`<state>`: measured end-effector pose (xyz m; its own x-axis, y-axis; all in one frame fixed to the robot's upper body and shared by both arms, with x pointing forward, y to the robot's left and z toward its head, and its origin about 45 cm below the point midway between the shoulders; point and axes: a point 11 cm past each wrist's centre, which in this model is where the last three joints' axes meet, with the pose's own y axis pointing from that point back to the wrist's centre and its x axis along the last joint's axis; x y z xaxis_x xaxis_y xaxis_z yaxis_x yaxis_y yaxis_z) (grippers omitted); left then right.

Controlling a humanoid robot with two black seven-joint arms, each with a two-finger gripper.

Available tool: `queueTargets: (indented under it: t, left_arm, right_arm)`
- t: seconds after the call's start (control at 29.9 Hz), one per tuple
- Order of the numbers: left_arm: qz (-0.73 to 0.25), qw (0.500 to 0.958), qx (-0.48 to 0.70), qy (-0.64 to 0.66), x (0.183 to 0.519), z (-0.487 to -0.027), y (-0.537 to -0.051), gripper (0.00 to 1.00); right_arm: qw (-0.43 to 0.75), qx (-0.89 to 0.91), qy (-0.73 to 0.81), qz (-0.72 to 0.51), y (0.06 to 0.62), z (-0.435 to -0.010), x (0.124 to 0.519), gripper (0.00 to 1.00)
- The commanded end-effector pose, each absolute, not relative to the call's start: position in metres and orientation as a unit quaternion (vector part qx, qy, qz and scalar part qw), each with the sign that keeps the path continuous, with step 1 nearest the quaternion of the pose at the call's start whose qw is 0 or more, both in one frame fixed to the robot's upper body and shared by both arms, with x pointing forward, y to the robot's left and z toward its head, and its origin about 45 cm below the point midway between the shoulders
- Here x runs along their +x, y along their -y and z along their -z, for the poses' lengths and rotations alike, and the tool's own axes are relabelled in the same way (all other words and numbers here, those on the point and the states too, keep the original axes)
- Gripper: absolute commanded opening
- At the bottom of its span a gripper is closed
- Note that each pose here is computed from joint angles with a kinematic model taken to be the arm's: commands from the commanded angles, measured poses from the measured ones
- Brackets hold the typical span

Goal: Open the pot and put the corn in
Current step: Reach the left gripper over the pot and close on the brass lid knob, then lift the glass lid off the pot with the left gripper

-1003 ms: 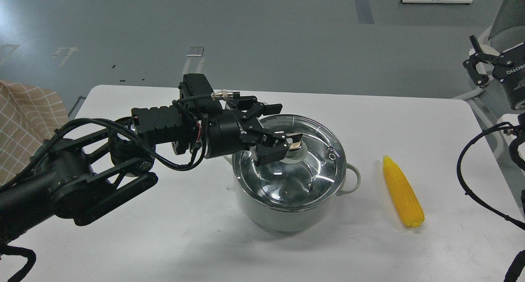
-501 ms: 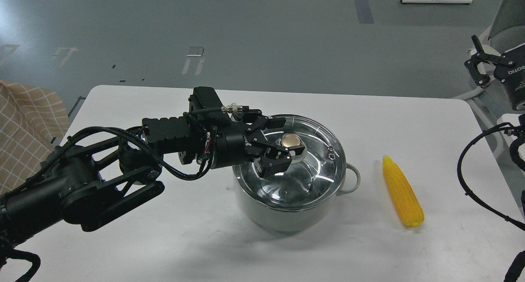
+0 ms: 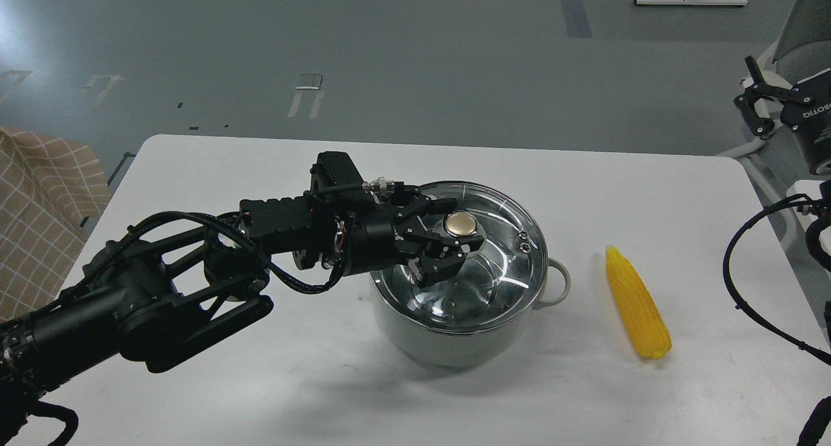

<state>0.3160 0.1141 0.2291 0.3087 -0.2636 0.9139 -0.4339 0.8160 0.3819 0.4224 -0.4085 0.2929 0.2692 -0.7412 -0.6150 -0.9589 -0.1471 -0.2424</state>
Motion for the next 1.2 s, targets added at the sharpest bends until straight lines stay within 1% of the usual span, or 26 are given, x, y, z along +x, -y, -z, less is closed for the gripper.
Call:
queueTargets:
  t: [0.0, 0.03, 0.17, 0.5, 0.6, 0.74, 0.84, 0.94, 0.97, 1.0, 1.07, 1.1, 1.17]
  left_arm:
    - [-0.057, 0.753, 0.298, 0.584, 0.315, -0.228, -0.115, 0.51]
    - [-0.058, 0.753, 0.299, 0.584, 0.316, -0.228, -0.115, 0.47]
    - [-0.059, 0.753, 0.297, 0.585, 0.316, -0.229, -0.115, 0.42]
    - [-0.062, 0.75, 0.286, 0.593, 0.314, -0.237, -0.111, 0.41]
    - [-0.064, 0.745, 0.277, 0.604, 0.312, -0.248, -0.11, 0.41]
    - [-0.085, 0.724, 0.282, 0.623, 0.321, -0.272, -0.126, 0.41]
    - [-0.112, 0.707, 0.295, 0.633, 0.333, -0.295, -0.151, 0.41]
    - [-0.143, 0.702, 0.311, 0.624, 0.342, -0.316, -0.184, 0.42]
    - [-0.143, 0.702, 0.311, 0.624, 0.342, -0.316, -0.185, 0.42]
    - [-0.156, 0.698, 0.322, 0.62, 0.346, -0.324, -0.202, 0.42]
    - [-0.183, 0.704, 0.338, 0.597, 0.35, -0.33, -0.232, 0.41]
    - [-0.192, 0.706, 0.341, 0.591, 0.352, -0.331, -0.239, 0.41]
    - [-0.218, 0.71, 0.363, 0.562, 0.354, -0.319, -0.269, 0.41]
  right_arm:
    - [0.306, -0.735, -0.578, -0.179, 0.408, -0.292, 0.422, 1.0]
    - [0.306, -0.735, -0.578, -0.179, 0.408, -0.292, 0.422, 1.0]
    - [0.305, -0.735, -0.578, -0.18, 0.409, -0.291, 0.422, 1.0]
    - [0.304, -0.735, -0.578, -0.181, 0.409, -0.291, 0.421, 1.0]
    - [0.304, -0.735, -0.579, -0.181, 0.409, -0.29, 0.421, 1.0]
    - [0.303, -0.734, -0.579, -0.182, 0.409, -0.289, 0.421, 1.0]
    - [0.304, -0.734, -0.579, -0.183, 0.408, -0.289, 0.421, 1.0]
    - [0.304, -0.735, -0.578, -0.182, 0.408, -0.29, 0.422, 1.0]
    - [0.304, -0.735, -0.578, -0.182, 0.408, -0.29, 0.422, 1.0]
    - [0.304, -0.735, -0.579, -0.181, 0.408, -0.29, 0.422, 1.0]
    - [0.302, -0.735, -0.58, -0.181, 0.41, -0.289, 0.421, 1.0]
    - [0.302, -0.735, -0.58, -0.181, 0.41, -0.289, 0.421, 1.0]
    - [0.301, -0.733, -0.581, -0.184, 0.411, -0.288, 0.421, 1.0]
